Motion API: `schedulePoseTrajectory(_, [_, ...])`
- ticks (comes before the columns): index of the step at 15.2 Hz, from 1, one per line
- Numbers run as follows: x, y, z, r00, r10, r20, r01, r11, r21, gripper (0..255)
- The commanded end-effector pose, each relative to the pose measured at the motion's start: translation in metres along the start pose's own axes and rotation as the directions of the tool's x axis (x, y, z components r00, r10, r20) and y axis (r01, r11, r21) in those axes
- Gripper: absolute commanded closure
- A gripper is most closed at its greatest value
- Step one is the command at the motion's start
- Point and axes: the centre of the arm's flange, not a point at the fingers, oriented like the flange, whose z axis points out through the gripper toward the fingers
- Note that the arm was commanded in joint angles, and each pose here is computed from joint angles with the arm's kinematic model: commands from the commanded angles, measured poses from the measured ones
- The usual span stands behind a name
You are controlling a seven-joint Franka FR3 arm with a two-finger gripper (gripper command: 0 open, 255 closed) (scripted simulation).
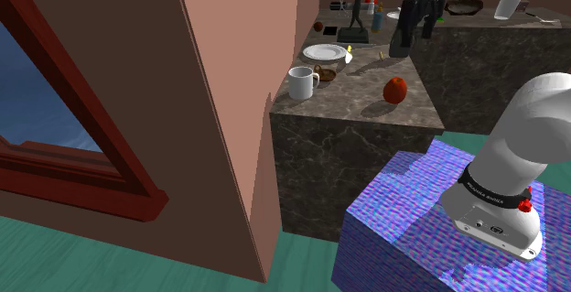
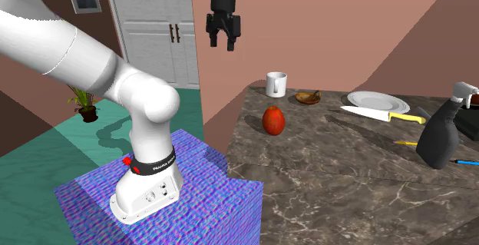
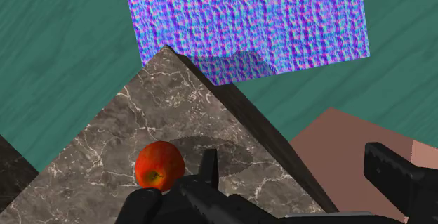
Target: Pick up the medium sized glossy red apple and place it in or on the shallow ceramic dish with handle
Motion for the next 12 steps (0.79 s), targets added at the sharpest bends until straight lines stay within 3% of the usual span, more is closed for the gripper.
schedulePoseTrajectory(1, [0.0,0.0,0.0,1.0,0.0,0.0,0.0,1.0,0.0,0])
schedulePoseTrajectory(6, [0.026,0.043,0.044,0.992,0.127,-0.026,-0.127,0.992,0.027,0])
schedulePoseTrajectory(12, [0.052,0.096,0.097,0.959,0.278,-0.052,-0.274,0.96,0.063,0])
